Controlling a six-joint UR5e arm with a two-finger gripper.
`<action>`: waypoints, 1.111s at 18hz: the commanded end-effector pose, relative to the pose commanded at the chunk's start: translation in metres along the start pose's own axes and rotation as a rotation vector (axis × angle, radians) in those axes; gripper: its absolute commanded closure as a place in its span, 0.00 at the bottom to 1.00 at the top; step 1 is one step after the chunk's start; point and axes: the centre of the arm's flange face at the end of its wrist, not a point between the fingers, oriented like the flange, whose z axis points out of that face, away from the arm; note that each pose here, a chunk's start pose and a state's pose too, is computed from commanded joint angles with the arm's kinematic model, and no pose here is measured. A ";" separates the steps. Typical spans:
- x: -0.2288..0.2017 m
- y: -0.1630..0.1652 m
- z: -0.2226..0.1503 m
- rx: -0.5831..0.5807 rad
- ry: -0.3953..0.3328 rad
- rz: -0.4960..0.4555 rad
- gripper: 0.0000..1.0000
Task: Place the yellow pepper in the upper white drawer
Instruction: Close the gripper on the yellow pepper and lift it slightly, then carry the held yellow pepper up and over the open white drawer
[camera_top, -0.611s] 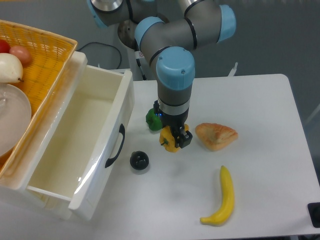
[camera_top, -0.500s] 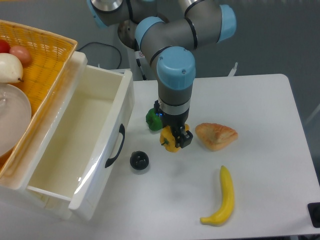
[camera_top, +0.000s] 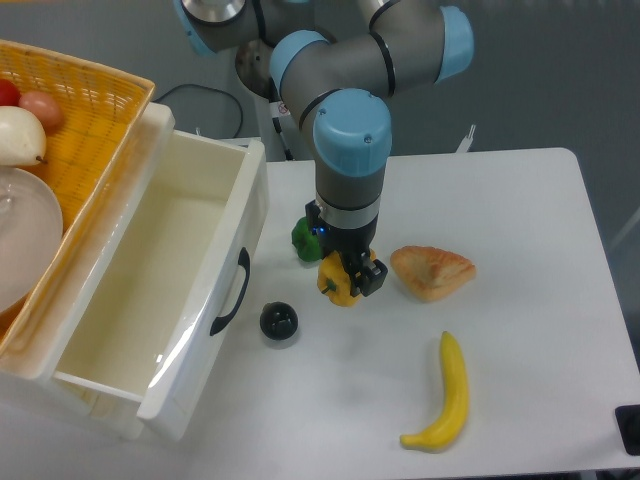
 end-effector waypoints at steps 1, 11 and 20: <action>-0.001 -0.001 -0.003 0.008 -0.004 -0.007 0.68; -0.016 0.008 -0.043 0.189 -0.004 -0.233 0.68; -0.004 -0.005 -0.102 0.419 0.071 -0.608 0.68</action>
